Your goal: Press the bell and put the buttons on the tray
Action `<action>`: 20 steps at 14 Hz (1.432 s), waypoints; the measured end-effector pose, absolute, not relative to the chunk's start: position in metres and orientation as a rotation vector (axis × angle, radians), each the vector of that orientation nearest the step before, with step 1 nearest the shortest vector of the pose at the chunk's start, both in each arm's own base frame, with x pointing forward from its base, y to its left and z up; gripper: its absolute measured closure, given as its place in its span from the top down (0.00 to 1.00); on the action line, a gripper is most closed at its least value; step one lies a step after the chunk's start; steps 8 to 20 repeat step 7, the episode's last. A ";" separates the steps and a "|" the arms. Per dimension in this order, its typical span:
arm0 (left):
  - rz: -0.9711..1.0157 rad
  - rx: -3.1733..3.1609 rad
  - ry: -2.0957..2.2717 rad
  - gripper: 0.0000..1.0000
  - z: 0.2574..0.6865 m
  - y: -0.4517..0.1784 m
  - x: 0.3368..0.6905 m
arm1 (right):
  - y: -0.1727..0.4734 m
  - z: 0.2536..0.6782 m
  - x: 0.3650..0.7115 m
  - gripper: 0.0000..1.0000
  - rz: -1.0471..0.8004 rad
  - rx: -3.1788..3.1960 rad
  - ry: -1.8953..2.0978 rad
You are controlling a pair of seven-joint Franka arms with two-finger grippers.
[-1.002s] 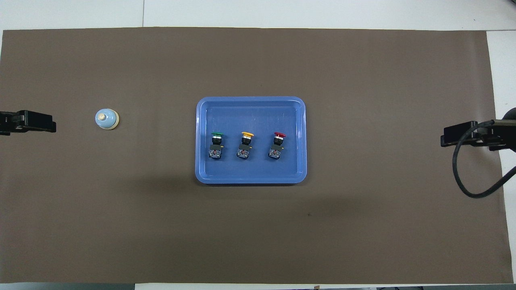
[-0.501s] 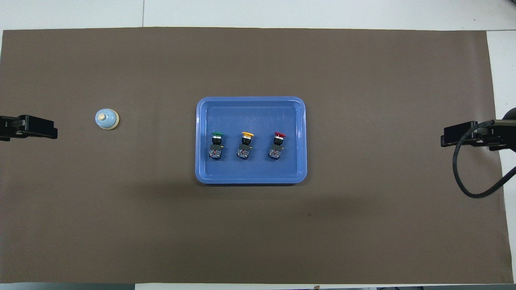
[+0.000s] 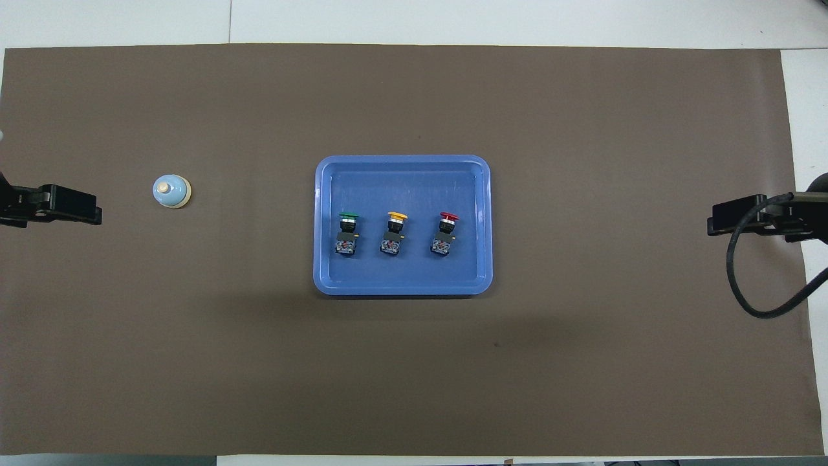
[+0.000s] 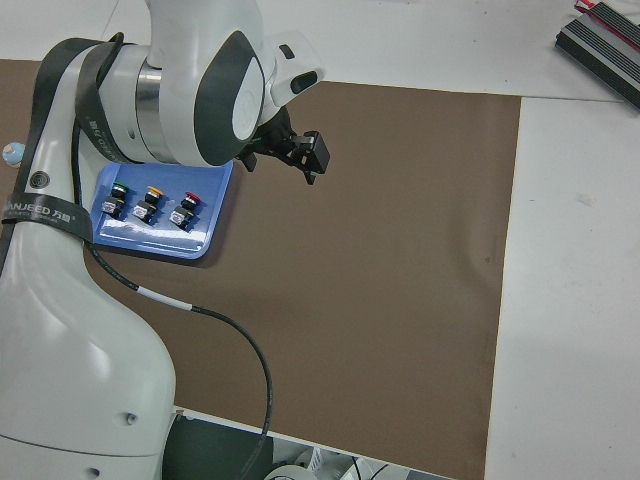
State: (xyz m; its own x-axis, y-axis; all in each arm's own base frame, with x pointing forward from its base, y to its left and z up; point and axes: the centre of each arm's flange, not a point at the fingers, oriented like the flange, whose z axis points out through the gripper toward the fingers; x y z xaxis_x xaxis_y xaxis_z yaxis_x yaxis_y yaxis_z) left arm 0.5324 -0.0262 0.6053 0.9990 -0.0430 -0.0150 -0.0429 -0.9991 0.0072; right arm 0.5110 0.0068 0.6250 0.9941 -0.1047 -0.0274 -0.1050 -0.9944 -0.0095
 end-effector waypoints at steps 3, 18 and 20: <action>-0.027 3.123 -0.066 1.00 0.605 -0.027 0.532 | 0.007 0.625 0.511 1.00 0.042 -3.126 0.164; -0.032 3.123 -0.065 1.00 0.605 -0.027 0.532 | 0.007 0.625 0.511 1.00 0.042 -3.126 0.164; -0.032 3.123 -0.065 1.00 0.605 -0.027 0.532 | 0.007 0.625 0.511 1.00 0.042 -3.126 0.164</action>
